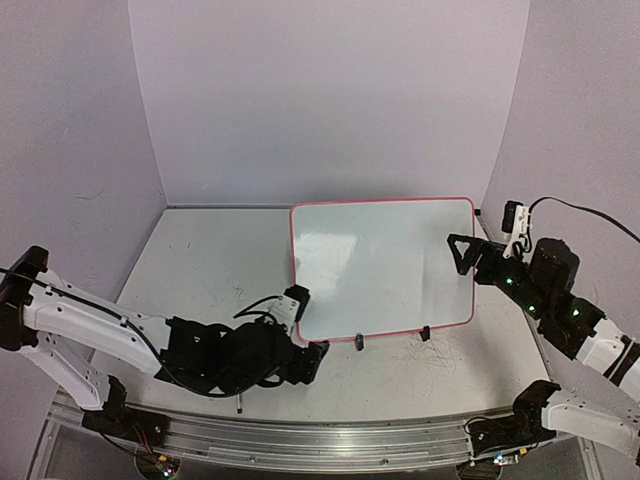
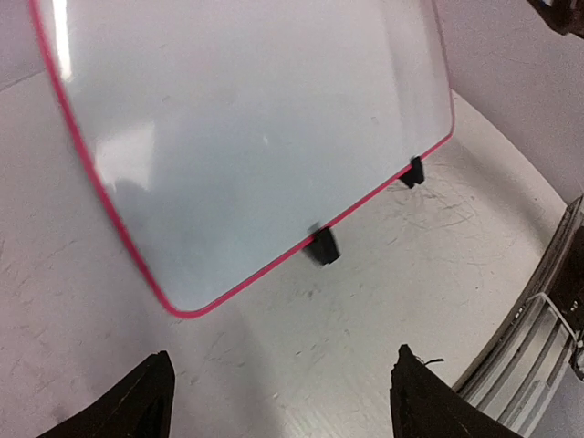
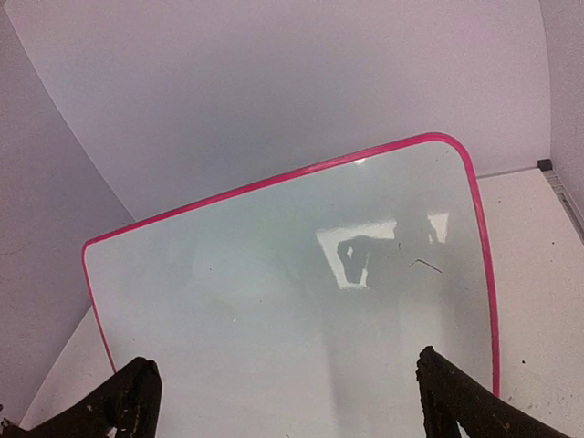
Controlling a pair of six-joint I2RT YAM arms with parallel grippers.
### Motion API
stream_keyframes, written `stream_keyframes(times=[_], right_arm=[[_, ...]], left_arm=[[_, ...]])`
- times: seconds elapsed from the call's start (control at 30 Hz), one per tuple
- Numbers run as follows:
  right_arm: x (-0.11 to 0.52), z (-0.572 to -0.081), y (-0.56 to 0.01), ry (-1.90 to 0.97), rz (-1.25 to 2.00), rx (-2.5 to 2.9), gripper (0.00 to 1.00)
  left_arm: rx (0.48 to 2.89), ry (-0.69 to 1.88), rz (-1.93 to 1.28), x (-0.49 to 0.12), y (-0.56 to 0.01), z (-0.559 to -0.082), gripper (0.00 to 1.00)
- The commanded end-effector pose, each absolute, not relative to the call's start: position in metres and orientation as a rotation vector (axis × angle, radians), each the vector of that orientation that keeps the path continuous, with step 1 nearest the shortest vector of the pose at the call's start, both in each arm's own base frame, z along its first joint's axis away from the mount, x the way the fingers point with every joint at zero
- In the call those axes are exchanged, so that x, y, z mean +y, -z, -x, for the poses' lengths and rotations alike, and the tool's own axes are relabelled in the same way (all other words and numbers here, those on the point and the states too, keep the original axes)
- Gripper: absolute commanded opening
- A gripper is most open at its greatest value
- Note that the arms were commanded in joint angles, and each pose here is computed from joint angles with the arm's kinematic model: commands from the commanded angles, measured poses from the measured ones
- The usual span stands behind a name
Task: Write a sentence on the whiteboard
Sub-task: Pick up the whiteboard marker from the corner of the board.
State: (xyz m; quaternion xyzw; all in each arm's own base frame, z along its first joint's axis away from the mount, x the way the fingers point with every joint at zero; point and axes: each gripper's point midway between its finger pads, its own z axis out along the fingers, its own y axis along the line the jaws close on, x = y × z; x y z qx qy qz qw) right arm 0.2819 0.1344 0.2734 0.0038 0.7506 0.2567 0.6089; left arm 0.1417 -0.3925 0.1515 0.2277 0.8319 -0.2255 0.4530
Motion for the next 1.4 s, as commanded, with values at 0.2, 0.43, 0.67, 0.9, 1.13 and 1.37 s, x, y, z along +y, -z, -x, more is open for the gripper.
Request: stream_keyframes(times=[0.2,0.43,0.67,0.9,1.13,1.37], right_arm=[[0.197,-0.275,-0.294,-0.847,0.289,1.666,0.98],[0.22,-0.274,-0.296,-0.96,0.324,1.671,0.98],[0.22,-0.27,-0.287,-0.957,0.303,1.703,0.98],[0.218,-0.268,-0.282,-0.936,0.296,1.72,0.98],[0.222,-0.273,-0.275,-0.926,0.301,1.743,0.98],[0.223,-0.273,-0.268,-0.908,0.294,1.763,0.98]], left_arm=[[2.383,0.471,-0.042,-0.241,-0.098,-0.175,0.81],[2.525,0.331,-0.093,-0.239,-0.069,-0.189,0.64],[2.628,0.138,-0.19,-0.245,-0.034,-0.192,0.56],[2.708,0.11,-0.191,-0.25,-0.013,-0.18,0.41],[2.728,0.002,-0.209,-0.247,-0.001,-0.173,0.36],[2.71,0.003,-0.212,-0.251,-0.007,-0.175,0.2]])
